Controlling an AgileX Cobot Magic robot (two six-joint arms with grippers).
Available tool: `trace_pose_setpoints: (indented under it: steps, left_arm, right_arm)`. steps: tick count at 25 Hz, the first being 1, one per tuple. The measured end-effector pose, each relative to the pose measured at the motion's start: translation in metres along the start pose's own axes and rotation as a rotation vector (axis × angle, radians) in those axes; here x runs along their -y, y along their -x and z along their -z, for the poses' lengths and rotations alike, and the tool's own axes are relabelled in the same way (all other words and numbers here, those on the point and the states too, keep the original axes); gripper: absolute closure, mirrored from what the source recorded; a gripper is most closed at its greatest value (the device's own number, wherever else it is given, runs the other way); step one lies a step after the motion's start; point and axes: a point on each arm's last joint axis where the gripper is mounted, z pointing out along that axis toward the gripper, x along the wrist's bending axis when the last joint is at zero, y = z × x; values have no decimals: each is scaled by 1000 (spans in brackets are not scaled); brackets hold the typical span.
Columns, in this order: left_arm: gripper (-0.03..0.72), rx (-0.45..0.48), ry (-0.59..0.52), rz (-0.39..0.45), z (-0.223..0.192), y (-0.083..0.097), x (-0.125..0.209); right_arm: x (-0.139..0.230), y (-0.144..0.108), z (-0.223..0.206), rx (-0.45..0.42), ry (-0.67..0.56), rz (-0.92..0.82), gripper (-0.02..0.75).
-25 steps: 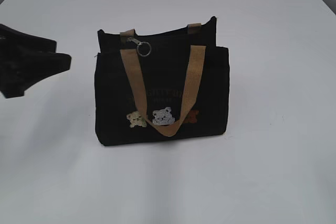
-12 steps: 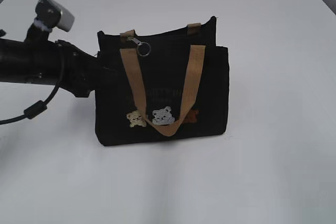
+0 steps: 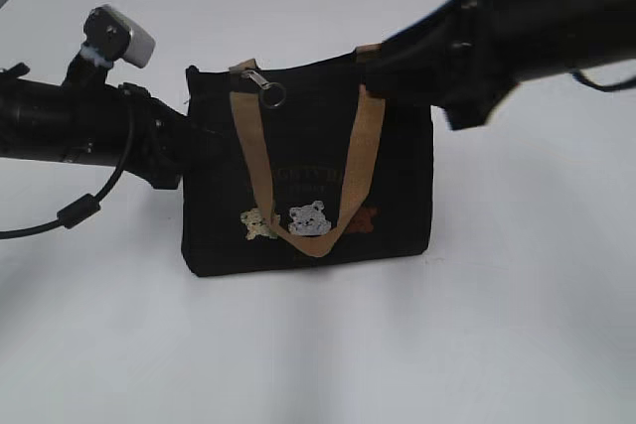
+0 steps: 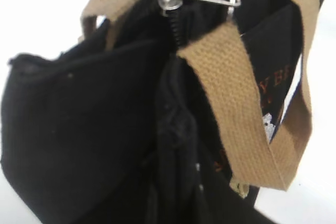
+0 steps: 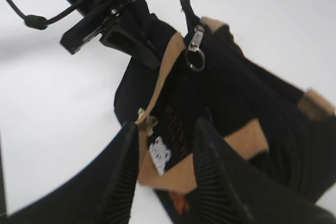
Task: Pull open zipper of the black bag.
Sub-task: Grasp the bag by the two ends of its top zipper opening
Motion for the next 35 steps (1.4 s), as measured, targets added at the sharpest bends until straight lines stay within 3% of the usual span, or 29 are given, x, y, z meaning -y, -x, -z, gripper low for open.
trace_pose_setpoints:
  steps: [7,15,17,19,22,25,32,35]
  left_arm:
    - [627,0,0,0,0,0,0]
    - [627,-1,0,1,0,0,0]
    - [627,-3,-2,1,0,0,0]
    - [627,-10,-7,1,0,-1,1]
    - [627,-12,-8,2,0,-1,1]
    - [627,-10,-6,3,0,0,0]
    - [627,4,9,1,-1,1,-2]
    - [627,22,26,-3,-2,4,-5]
  right_arm:
    - [-11,26,-92,-21,-56,179,453]
    - [-8,15,-134,39,-108,256,454]
    - [-11,8,-137,33,-105,272,493]
    - [-12,6,-138,32,-105,271,629]
    - [-10,12,-135,48,-109,181,727]
    - [-7,24,-123,30,-121,46,736]
    - [18,84,-60,45,-192,-324,736]
    - [26,95,-43,30,-203,-480,733]
